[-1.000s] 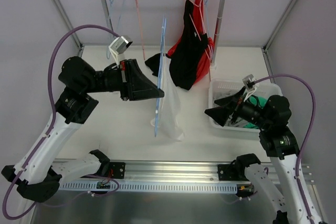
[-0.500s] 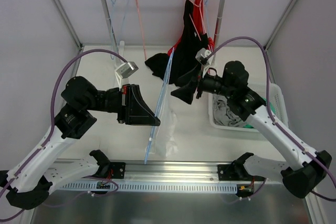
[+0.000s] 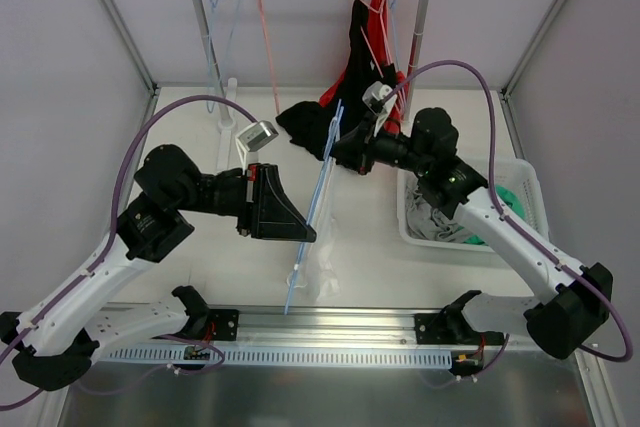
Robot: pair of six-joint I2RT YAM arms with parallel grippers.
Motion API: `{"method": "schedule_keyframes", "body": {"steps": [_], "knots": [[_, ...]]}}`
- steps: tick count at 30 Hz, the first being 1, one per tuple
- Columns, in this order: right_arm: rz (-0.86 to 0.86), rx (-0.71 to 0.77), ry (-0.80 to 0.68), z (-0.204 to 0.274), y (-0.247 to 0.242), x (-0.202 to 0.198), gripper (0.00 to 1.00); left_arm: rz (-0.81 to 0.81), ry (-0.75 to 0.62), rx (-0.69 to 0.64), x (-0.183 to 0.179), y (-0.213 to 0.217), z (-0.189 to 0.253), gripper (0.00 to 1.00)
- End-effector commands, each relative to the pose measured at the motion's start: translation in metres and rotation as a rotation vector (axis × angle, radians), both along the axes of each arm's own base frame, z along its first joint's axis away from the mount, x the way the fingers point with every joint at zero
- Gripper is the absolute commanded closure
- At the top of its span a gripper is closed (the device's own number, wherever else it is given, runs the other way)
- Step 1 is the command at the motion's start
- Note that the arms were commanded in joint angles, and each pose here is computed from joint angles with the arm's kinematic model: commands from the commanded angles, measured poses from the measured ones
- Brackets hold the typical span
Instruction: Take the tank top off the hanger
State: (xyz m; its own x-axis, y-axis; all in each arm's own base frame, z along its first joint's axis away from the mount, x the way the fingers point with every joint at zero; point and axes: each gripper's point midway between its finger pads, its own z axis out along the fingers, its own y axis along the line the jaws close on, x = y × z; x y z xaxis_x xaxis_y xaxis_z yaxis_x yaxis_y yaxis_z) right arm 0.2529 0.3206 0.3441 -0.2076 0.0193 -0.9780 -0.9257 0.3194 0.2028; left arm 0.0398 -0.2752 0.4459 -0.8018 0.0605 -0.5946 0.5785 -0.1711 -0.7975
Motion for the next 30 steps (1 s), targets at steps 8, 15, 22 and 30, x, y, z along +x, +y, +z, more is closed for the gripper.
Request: {"method": "schedule_keyframes", "body": {"steps": [8,15,22,30], "knots": [[-0.274,0.050,-0.068,0.045,-0.052,0.068,1.00,0.008,-0.051,-0.022,-0.011,0.011,-0.004,1.00],[-0.283,0.024,-0.050,0.053,-0.052,0.095,1.00,0.004,-0.039,-0.012,-0.014,0.014,-0.015,1.00],[-0.266,0.015,-0.010,0.042,-0.048,0.099,1.00,0.056,-0.077,-0.013,-0.011,0.017,-0.011,1.00],[-0.288,0.013,0.135,-0.019,-0.053,0.077,1.00,0.301,-0.387,-0.081,0.023,0.023,0.030,1.00]]}}
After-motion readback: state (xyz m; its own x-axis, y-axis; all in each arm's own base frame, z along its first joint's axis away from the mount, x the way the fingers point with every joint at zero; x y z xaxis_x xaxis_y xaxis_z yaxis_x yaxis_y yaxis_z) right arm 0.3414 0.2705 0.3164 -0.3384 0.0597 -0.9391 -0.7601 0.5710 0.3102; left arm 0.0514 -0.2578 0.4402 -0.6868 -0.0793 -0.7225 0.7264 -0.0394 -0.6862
